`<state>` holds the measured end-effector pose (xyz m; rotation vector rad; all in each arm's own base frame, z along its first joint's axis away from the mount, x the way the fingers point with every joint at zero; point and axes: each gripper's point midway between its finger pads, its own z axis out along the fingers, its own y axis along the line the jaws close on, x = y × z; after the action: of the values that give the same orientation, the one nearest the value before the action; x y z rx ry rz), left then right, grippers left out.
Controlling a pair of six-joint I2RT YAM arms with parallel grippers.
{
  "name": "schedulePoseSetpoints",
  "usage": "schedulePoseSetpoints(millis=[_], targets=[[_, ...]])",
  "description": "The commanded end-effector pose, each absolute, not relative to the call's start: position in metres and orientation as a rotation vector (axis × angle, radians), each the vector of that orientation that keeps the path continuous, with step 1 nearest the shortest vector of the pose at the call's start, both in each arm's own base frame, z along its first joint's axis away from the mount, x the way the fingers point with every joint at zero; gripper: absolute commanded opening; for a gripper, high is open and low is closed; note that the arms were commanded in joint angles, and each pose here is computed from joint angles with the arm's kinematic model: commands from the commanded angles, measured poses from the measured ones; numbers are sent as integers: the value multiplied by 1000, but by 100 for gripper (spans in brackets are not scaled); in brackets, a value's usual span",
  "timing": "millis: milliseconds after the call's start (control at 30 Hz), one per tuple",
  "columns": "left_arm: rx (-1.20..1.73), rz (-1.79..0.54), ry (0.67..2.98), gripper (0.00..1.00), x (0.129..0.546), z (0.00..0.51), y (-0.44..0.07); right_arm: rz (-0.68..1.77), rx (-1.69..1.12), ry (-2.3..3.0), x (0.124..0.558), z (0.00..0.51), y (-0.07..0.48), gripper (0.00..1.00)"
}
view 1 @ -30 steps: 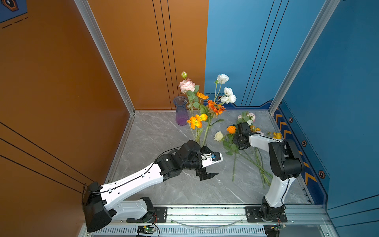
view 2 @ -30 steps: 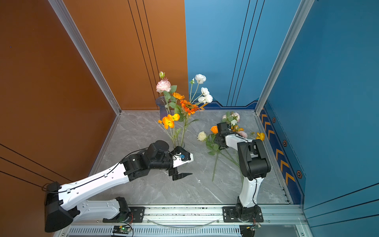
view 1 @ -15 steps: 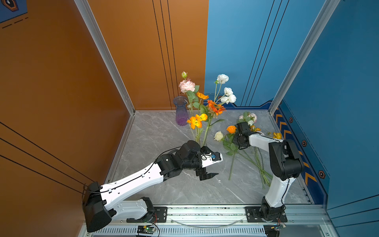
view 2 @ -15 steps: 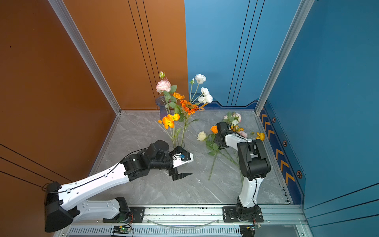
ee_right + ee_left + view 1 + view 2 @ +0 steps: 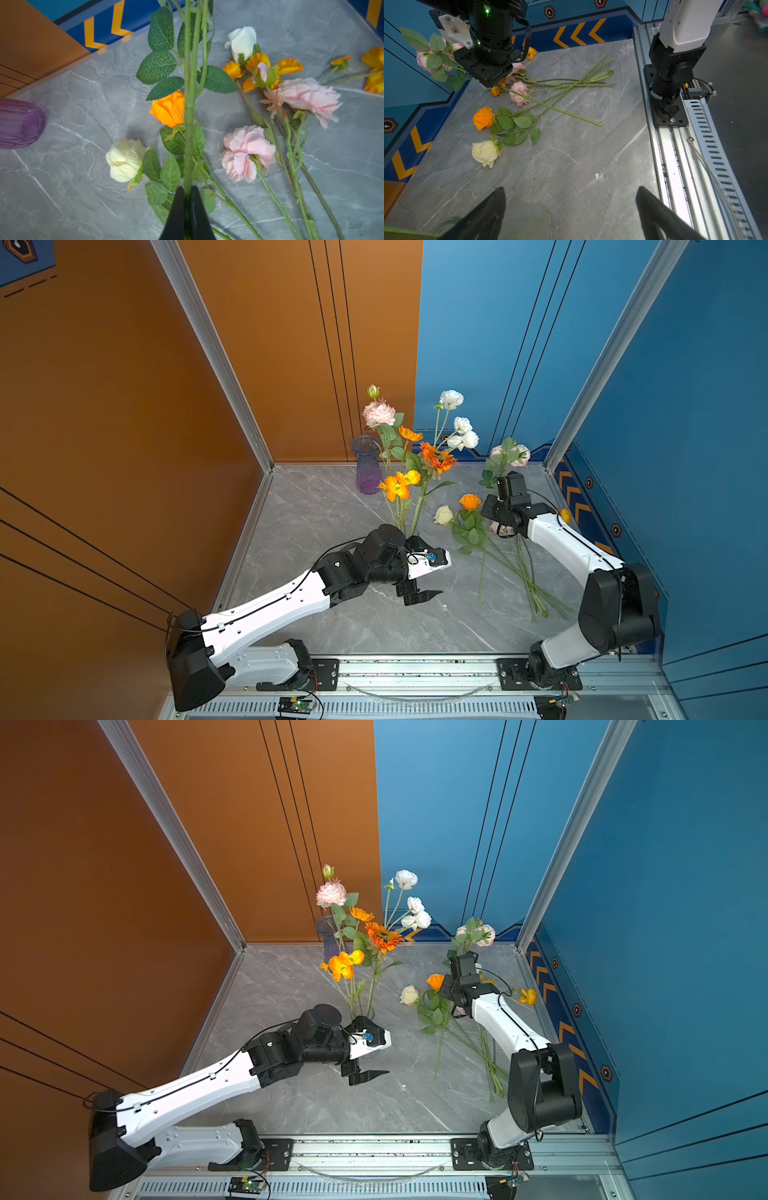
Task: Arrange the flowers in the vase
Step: 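Lift the pink rose stems upright with the right gripper, then carry the pink roses over the clear vase with the right gripper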
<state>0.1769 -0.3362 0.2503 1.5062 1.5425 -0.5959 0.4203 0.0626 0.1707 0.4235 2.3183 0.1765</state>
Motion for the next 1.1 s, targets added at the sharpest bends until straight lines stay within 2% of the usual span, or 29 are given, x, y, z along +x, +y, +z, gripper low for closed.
schedulePoseSetpoints(millis=[0,267,500,733,1067], targets=[[1503,-569,1522,98,176,256,-329,177,360,2271,403,197,63,0],[1499,-515,1445,98,167,280,-311,215,351,1938,371,271,65,0],[1387,-356,1441,98,167,283,-261,228,324,1696,343,351,82,0],[1303,-460,1401,98,148,279,-244,288,276,1374,300,424,119,0],[1333,-498,1424,98,147,275,-249,435,178,1115,270,505,172,0]])
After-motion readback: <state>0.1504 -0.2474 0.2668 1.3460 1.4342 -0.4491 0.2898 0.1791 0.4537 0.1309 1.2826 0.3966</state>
